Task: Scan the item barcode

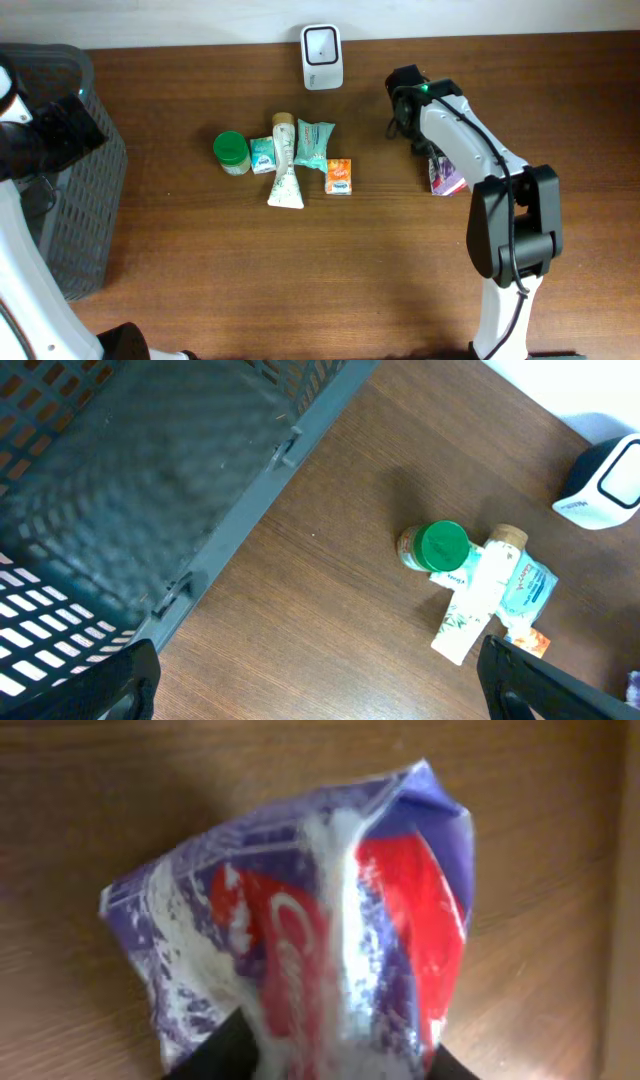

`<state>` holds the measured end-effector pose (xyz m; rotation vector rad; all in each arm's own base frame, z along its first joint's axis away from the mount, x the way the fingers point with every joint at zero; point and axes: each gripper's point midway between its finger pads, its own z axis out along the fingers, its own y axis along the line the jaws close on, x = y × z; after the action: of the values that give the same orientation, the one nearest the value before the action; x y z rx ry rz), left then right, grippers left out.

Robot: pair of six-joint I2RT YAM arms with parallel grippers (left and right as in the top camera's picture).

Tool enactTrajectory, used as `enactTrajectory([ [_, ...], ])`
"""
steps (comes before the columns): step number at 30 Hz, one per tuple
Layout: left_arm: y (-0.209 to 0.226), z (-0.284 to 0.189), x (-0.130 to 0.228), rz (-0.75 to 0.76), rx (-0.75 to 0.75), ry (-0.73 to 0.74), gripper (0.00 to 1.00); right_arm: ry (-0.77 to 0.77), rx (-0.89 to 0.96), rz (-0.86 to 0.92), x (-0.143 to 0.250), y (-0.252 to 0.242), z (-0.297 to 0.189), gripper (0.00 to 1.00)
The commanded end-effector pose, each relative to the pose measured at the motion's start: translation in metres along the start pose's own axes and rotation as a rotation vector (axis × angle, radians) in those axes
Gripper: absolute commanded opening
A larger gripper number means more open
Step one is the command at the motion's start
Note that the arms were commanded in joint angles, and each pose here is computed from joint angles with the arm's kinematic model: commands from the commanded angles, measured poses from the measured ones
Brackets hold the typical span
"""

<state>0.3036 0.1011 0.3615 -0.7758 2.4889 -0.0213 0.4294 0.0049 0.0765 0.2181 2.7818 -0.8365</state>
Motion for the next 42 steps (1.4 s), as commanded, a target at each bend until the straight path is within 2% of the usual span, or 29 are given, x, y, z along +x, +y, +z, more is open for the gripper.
enactTrajectory([
  [1,0.001,-0.004,0.0,-0.01,0.004,-0.011,0.99,0.02,-0.188,-0.015,0.005,0.043,-0.021,0.46],
  [2,0.001,-0.004,0.0,-0.01,0.004,-0.011,0.99,0.005,-0.244,-0.03,0.003,0.059,-0.036,0.56],
  [3,0.001,-0.004,0.0,-0.01,0.004,-0.011,0.99,-0.039,-0.278,-0.056,-0.002,0.076,-0.057,0.82],
  [5,0.001,-0.004,0.0,-0.01,0.004,-0.011,0.99,-0.098,-0.313,-0.091,-0.005,0.094,-0.088,1.0],
  [8,0.001,-0.004,0.0,-0.01,0.004,-0.011,0.99,-0.182,-0.365,-0.115,-0.014,0.113,-0.13,0.99],
  [11,0.001,-0.004,0.0,-0.01,0.004,-0.011,0.99,-0.154,-0.415,-0.092,-0.019,0.105,-0.136,0.99],
  [14,0.001,-0.004,0.0,-0.01,0.004,-0.011,0.99,-0.038,-0.537,0.004,-0.031,0.079,-0.11,0.99],
  [16,0.001,-0.004,0.0,-0.01,0.004,-0.011,0.99,0.052,-0.871,-0.069,-0.032,0.075,-0.111,0.98],
  [18,0.001,-0.004,0.0,-0.01,0.004,-0.011,0.99,0.095,-1.078,-0.08,-0.03,0.053,-0.11,0.99],
  [21,0.001,-0.004,0.0,-0.01,0.004,-0.011,0.99,0.161,-1.061,-0.028,-0.02,0.009,-0.067,0.99],
  [24,0.001,-0.004,0.0,-0.01,0.004,-0.011,0.99,0.204,-1.141,-0.032,0.002,0.023,-0.038,1.0],
  [28,0.001,-0.004,0.0,-0.01,0.004,-0.011,0.99,0.184,-1.289,-0.028,0.024,0.069,-0.02,0.83],
  [30,0.001,-0.004,0.0,-0.01,0.004,-0.011,0.99,0.194,-1.287,0.001,0.033,0.085,-0.009,0.76],
  [31,0.001,-0.004,0.0,-0.01,0.004,-0.011,0.99,0.192,-1.287,0.017,0.035,0.093,-0.006,0.69],
  [33,0.001,-0.004,0.0,-0.01,0.004,-0.011,0.99,0.188,-1.29,0.026,0.034,0.105,-0.009,0.33],
  [34,0.001,-0.004,0.0,-0.01,0.004,-0.011,0.99,0.196,-1.296,0.048,0.031,0.109,-0.014,0.23],
  [35,0.001,-0.004,0.0,-0.01,0.004,-0.011,0.99,0.203,-1.34,0.089,0.021,0.113,-0.027,0.07],
  [36,0.001,-0.004,0.0,-0.01,0.004,-0.011,0.99,0.196,-1.392,0.11,0.009,0.113,-0.042,0.04],
  [38,0.001,-0.004,0.0,-0.01,0.004,-0.011,0.99,0.129,-1.476,0.157,-0.034,0.102,-0.08,0.04],
  [40,0.001,-0.004,0.0,-0.01,0.004,-0.011,0.99,-0.005,-1.515,0.191,-0.08,0.095,-0.115,0.04],
  [42,0.001,-0.004,0.0,-0.01,0.004,-0.011,0.99,-0.105,-1.544,0.34,-0.125,0.093,-0.136,0.04],
])
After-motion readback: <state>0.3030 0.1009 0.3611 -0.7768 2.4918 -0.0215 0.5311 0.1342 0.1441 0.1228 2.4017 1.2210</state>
